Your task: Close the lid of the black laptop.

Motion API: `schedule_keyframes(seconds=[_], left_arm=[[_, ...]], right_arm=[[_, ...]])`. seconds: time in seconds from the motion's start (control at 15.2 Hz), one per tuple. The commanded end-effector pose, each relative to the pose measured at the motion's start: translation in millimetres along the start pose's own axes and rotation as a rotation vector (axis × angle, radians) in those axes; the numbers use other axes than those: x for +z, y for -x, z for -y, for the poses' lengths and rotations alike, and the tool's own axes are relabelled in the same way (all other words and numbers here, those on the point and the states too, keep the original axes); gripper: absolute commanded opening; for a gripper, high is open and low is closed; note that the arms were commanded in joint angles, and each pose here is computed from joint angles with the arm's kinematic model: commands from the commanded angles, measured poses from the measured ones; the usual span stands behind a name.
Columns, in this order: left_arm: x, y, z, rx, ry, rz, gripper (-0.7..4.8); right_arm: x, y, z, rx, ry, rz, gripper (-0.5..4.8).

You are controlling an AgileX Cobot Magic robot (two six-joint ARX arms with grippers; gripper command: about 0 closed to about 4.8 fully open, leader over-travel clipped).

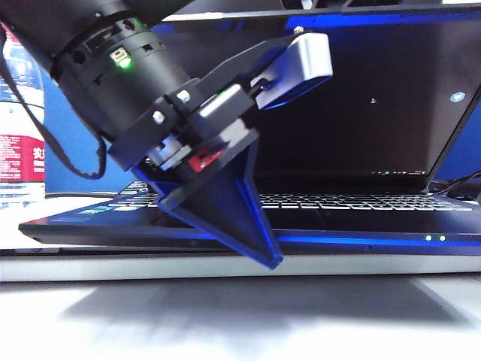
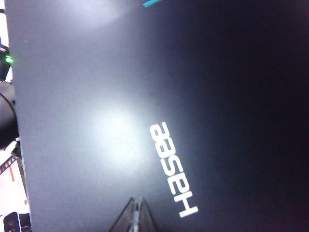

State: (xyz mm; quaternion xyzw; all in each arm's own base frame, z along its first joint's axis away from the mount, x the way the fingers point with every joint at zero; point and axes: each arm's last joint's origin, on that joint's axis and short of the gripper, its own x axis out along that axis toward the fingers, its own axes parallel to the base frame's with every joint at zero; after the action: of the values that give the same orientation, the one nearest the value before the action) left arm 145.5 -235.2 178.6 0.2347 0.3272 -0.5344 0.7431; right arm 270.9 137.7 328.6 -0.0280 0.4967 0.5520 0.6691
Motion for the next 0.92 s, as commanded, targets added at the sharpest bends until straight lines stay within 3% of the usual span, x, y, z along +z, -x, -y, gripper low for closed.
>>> schedule_keyframes(seconds=[0.07,0.46,0.92], left_arm=[[6,1,-4.3,0.069,0.003,0.049,-0.05],[6,1,-3.7,0.048,0.002,0.056,-0.05],[10,2,5.5,-0.274,-0.049,0.134,-0.05]], right_arm=[[-9,-7,1,0.013,-0.036,-0.049,-0.06],[-14,-19,5,0.025,-0.033,-0.064,-0.06],[-11,-18,6,0.016,-0.010,-0.042,-0.06]])
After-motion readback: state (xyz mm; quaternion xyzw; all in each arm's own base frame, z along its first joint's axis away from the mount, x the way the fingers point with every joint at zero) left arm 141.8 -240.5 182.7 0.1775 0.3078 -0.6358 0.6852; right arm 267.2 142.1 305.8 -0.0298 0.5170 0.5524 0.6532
